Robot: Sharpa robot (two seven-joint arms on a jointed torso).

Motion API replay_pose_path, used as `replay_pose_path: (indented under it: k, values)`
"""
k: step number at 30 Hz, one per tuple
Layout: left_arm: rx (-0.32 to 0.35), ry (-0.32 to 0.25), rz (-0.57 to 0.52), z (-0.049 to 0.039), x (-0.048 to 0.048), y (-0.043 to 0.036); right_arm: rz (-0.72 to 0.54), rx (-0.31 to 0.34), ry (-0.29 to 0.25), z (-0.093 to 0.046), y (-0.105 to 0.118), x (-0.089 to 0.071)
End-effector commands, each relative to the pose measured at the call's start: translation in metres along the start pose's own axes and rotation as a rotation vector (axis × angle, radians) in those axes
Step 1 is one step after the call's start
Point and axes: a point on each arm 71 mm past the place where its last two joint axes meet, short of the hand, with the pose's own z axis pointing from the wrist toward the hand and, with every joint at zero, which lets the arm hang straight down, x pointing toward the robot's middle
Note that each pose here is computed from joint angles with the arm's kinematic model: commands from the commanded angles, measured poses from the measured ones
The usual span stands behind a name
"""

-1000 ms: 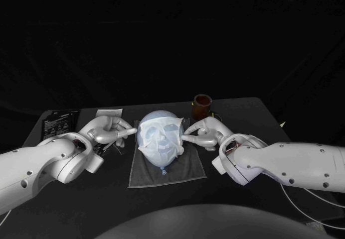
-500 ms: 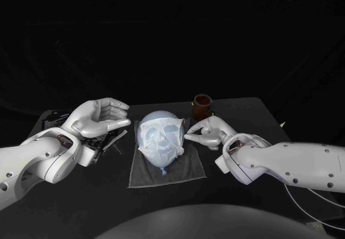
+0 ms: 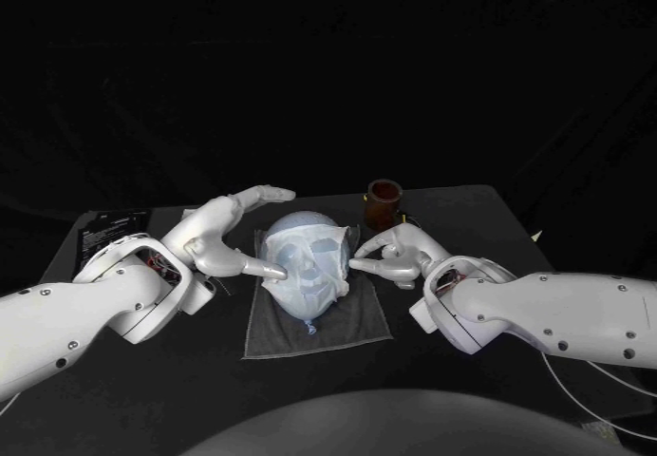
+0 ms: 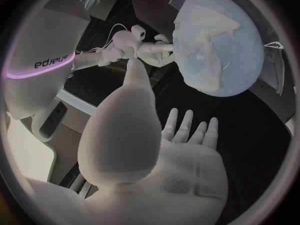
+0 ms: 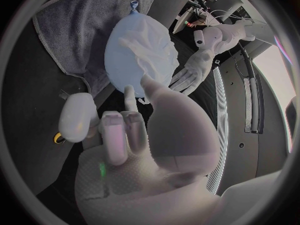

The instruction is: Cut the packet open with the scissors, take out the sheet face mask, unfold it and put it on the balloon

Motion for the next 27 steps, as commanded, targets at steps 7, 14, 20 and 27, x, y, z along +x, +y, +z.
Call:
replay_pose_path:
  k: [7,14,20,27]
  values:
    - [-0.036,0.148,0.199,0.0187,0.0192,0.0005,-0.003,-0.015,0.035,-0.001,0.002,0.005]
    - [-0.057,0.17,0.208,0.029,0.0238,0.002,-0.003,-0.014,0.038,-0.001,0.002,0.005]
    - [-0.068,0.17,0.194,0.0343,0.0246,0.0037,-0.002,-0.014,0.039,-0.002,0.002,0.005]
    - [-0.093,0.206,0.189,0.0375,0.0268,0.0068,0.004,-0.019,0.046,-0.003,0.004,0.007]
